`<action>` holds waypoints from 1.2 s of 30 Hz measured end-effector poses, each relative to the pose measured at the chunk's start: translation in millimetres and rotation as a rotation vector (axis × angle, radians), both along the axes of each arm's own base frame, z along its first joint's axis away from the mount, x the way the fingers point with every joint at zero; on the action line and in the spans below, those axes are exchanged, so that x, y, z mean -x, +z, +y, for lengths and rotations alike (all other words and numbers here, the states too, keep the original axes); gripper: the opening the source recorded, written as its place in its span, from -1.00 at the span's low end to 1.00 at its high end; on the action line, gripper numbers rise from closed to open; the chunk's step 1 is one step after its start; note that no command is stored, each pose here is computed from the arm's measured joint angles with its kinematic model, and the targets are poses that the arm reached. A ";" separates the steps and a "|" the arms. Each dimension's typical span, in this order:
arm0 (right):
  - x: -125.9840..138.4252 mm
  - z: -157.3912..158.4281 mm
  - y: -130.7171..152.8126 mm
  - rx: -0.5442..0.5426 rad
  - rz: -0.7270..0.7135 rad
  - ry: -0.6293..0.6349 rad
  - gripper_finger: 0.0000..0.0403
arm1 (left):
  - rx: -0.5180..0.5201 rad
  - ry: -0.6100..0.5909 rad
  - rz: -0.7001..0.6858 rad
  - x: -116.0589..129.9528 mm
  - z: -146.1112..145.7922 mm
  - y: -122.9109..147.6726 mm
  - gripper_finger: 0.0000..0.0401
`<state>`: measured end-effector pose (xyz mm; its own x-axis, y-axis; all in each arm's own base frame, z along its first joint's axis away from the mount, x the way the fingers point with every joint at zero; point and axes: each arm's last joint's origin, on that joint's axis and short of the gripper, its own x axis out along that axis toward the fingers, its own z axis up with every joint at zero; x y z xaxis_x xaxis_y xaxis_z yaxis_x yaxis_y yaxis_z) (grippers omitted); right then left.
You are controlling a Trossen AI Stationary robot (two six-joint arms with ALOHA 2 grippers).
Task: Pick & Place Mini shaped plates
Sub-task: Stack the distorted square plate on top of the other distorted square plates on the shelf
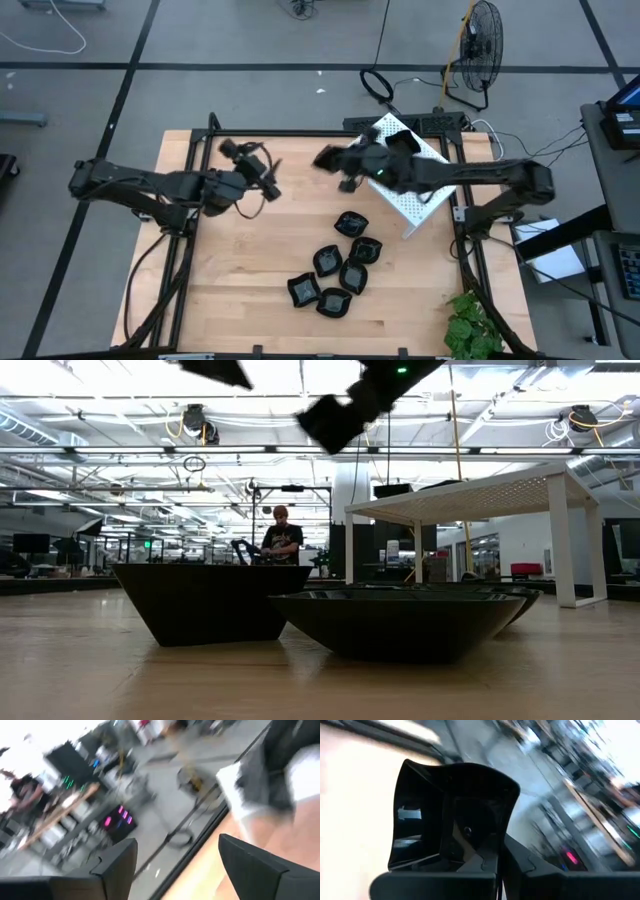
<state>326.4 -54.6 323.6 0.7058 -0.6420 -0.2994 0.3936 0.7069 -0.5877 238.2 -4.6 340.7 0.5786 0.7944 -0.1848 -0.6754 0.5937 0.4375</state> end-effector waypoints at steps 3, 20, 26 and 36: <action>27.5 -14.9 19.3 -0.012 -0.009 -0.109 -1.00 | 0.068 0.095 0.027 20.4 7.1 -9.6 0.39; 155.5 -95.0 38.4 -0.555 -0.017 -0.374 -1.00 | 0.244 0.281 -0.028 76.1 24.7 -90.2 0.24; 164.3 -98.9 35.0 -0.575 0.025 -0.416 -1.00 | 0.281 0.246 -0.017 78.4 24.0 -92.6 0.24; 167.7 -96.6 26.9 -0.591 0.111 -0.418 -1.00 | 0.291 0.235 -0.016 77.7 23.7 -92.7 0.25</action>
